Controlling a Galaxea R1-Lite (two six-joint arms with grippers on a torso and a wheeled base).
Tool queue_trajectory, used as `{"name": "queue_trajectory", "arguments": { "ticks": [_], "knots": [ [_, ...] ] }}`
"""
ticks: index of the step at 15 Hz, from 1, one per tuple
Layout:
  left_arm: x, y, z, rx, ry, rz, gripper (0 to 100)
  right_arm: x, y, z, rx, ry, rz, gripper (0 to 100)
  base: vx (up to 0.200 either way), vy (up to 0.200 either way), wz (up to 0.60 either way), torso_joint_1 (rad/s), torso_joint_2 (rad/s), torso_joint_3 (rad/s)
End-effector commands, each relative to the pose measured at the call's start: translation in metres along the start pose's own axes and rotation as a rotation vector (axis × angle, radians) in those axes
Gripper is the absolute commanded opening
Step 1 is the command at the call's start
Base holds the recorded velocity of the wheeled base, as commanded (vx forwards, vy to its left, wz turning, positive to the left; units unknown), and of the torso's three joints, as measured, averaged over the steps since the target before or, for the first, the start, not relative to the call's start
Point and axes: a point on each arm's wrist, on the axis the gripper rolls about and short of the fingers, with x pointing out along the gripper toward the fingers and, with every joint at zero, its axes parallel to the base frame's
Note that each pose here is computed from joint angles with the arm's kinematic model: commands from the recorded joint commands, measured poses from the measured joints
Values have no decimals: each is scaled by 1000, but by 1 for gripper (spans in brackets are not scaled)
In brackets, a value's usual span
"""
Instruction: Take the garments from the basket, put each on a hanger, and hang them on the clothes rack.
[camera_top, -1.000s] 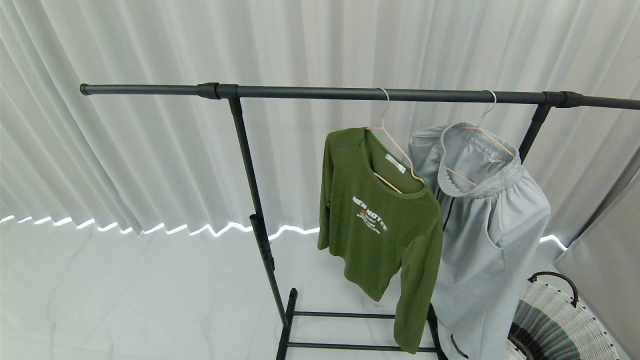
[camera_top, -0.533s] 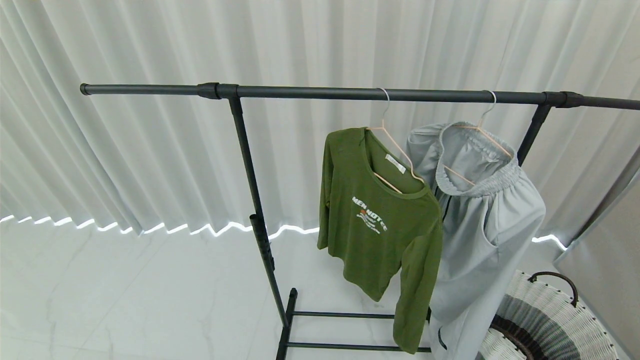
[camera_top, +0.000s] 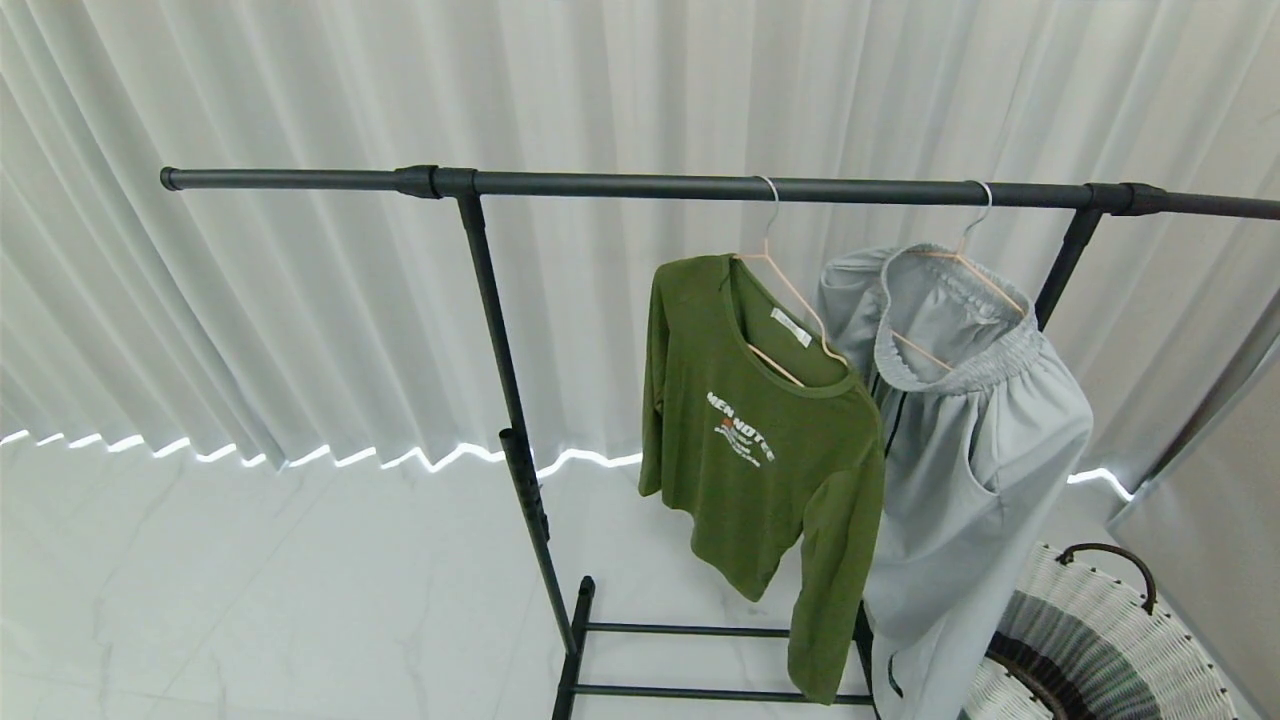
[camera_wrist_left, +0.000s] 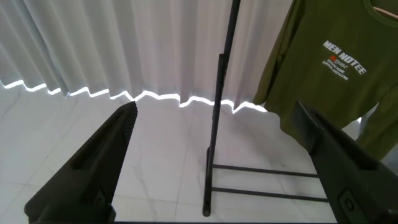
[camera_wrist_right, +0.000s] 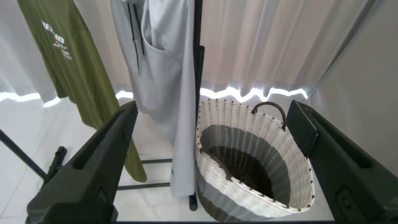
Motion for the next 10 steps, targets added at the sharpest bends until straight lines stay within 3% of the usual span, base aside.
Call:
{"name": "queue_trajectory", "arguments": {
  "ticks": [1, 10],
  "knots": [
    [0, 0, 0, 0, -2, 1, 100, 0, 0, 0, -2, 2, 2, 100, 0, 0, 0, 0, 0, 0],
    [0, 0, 0, 0, -2, 1, 100, 0, 0, -1, 2, 7, 2, 100, 0, 0, 0, 0, 0, 0]
  ]
}}
